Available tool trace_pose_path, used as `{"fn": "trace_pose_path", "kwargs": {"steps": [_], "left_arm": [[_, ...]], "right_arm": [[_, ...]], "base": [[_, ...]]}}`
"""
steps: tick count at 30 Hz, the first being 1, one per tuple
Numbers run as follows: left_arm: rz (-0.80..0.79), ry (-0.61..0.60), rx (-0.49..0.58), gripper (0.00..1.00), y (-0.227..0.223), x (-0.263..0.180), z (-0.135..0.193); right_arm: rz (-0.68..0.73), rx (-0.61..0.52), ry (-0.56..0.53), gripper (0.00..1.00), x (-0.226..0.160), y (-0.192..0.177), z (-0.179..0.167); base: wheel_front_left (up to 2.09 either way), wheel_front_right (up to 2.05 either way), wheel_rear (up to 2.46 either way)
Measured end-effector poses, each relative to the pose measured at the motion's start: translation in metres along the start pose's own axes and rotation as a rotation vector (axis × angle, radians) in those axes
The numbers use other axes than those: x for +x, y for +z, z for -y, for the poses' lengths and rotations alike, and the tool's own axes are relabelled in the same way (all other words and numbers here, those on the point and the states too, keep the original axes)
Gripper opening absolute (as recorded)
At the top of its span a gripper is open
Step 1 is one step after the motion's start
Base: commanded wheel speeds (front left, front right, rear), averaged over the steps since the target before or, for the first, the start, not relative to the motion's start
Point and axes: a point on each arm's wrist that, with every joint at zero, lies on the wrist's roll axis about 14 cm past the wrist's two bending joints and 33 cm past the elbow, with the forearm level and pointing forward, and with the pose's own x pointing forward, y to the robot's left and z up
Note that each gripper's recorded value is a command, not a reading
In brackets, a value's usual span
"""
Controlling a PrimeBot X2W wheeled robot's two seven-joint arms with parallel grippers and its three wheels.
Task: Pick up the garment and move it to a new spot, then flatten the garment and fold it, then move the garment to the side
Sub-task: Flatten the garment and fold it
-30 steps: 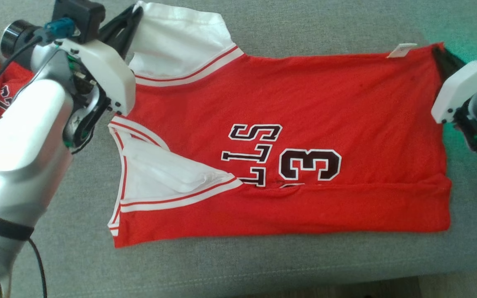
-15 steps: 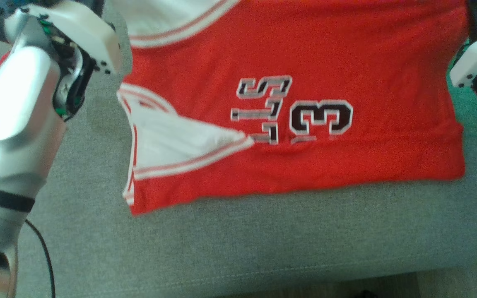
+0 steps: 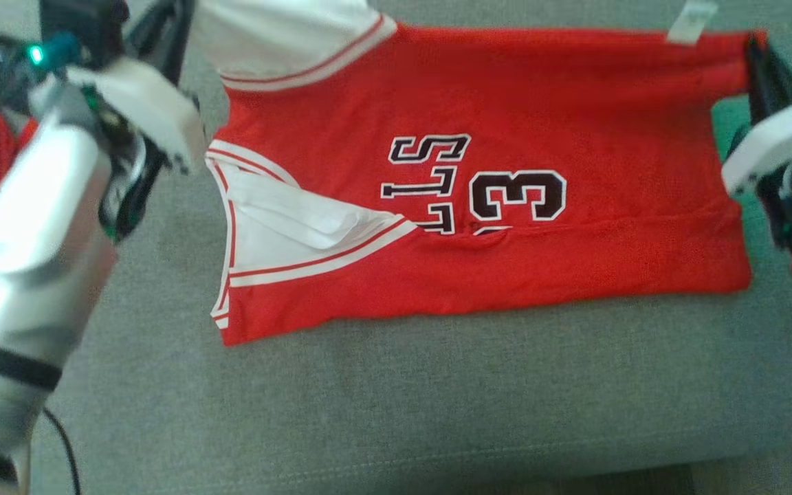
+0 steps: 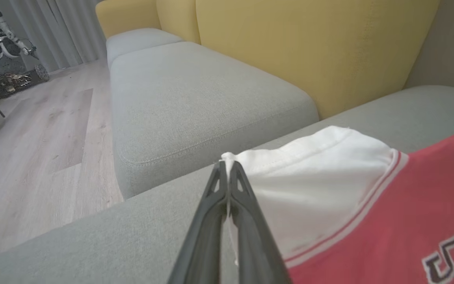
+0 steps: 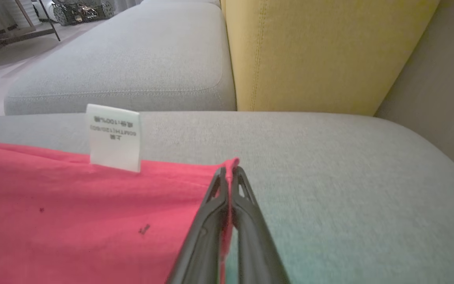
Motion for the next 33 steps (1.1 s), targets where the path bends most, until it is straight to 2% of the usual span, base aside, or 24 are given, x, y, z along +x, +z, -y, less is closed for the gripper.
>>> {"fn": "trace_pose_path", "kwargs": {"steps": [10, 15, 20, 25, 33], "left_arm": [[-0.098, -0.09, 0.074, 0.0, -0.01, -0.064, 0.025], [-0.182, -0.121, 0.108, 0.0, -0.021, -0.101, 0.035], [-0.303, -0.185, 0.087, 0.0, -0.047, -0.14, 0.061], [-0.35, -0.219, 0.087, 0.0, -0.059, -0.153, 0.076], [-0.381, -0.232, 0.112, 0.0, -0.069, -0.153, 0.08]], "right_arm": [[-0.071, -0.001, 0.056, 0.0, -0.043, -0.017, -0.002], [-0.174, 0.001, 0.109, 0.0, -0.068, -0.04, -0.01], [-0.263, -0.006, 0.137, 0.0, -0.089, -0.057, -0.008], [-0.314, -0.01, 0.158, 0.0, -0.1, -0.06, -0.008], [-0.421, -0.015, 0.165, 0.0, -0.123, -0.081, -0.003]], "base": [[0.0, 0.0, 0.0], [0.0, 0.0, 0.0], [0.0, 0.0, 0.0], [0.0, 0.0, 0.0], [0.0, 0.0, 0.0]]}}
